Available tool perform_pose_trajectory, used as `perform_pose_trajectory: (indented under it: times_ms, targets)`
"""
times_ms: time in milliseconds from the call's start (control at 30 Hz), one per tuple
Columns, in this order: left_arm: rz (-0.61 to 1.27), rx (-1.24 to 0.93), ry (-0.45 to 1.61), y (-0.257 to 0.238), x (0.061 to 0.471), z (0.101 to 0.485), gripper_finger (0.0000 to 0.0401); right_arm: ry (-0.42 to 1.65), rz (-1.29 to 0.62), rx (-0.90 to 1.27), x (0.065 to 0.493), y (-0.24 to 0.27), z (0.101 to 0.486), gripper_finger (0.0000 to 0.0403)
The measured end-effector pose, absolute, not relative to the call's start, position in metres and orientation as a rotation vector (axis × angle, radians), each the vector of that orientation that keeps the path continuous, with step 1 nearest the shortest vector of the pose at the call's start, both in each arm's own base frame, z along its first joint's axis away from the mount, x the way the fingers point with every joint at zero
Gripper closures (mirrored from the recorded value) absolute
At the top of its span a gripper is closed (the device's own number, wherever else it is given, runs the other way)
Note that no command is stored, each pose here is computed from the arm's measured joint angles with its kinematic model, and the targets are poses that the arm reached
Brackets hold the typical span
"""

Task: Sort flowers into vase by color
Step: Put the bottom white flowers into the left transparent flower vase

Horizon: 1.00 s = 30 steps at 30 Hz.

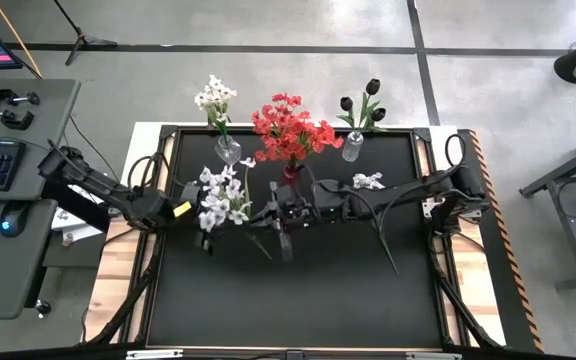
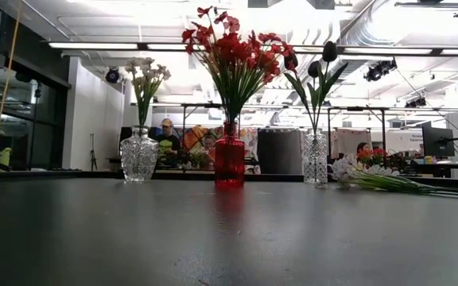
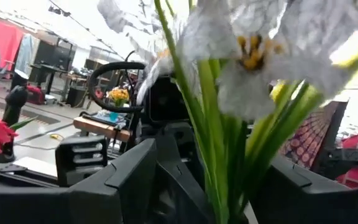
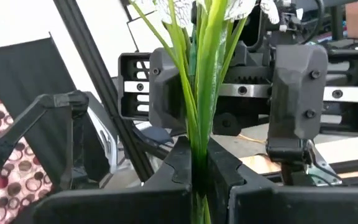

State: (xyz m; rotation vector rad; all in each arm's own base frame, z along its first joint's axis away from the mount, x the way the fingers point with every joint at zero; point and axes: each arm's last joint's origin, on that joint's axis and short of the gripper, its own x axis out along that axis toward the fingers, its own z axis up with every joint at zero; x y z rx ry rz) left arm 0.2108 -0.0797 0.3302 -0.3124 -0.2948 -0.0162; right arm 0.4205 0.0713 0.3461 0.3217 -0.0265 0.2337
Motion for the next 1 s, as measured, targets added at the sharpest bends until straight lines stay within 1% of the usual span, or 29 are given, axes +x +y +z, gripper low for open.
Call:
perform_pose_trajectory:
  times_ms: [200,267,367,467,533,567,600,667,800,1000]
  targets:
    - [0.007,-0.307,-0.297,-0.075,0.214,0.329,0.0191,-0.022,0.230,0.336,0.421,0.070,0.346,0.0403]
    - [0.012,-0.305,-0.298,-0.073,0.215,0.329,0.0201,-0.020,0.230,0.337,0.421,0.070,0.345,0.0403]
    - [0.016,-0.303,-0.299,-0.071,0.215,0.329,0.0241,-0.016,0.228,0.336,0.421,0.070,0.345,0.0400]
    - [0.008,-0.285,-0.300,-0.070,0.216,0.329,0.0311,-0.010,0.222,0.335,0.421,0.069,0.344,0.0385]
    - [-0.010,-0.278,-0.300,-0.069,0.216,0.329,0.0364,-0.002,0.218,0.336,0.421,0.069,0.344,0.0368]
    - [-0.017,-0.279,-0.300,-0.069,0.217,0.329,0.0382,0.000,0.217,0.336,0.421,0.069,0.343,0.0357]
    - [-0.019,-0.286,-0.301,-0.068,0.217,0.329,0.0389,-0.001,0.217,0.335,0.421,0.069,0.343,0.0345]
    - [-0.011,-0.292,-0.294,-0.067,0.217,0.329,0.0387,0.002,0.210,0.336,0.421,0.070,0.343,0.0319]
    - [0.072,-0.253,-0.271,-0.062,0.208,0.332,0.0396,0.012,0.153,0.340,0.418,0.068,0.346,0.0259]
    - [0.294,-0.196,-0.208,-0.041,0.165,0.344,0.0398,0.125,0.102,0.275,0.393,0.061,0.362,0.0172]
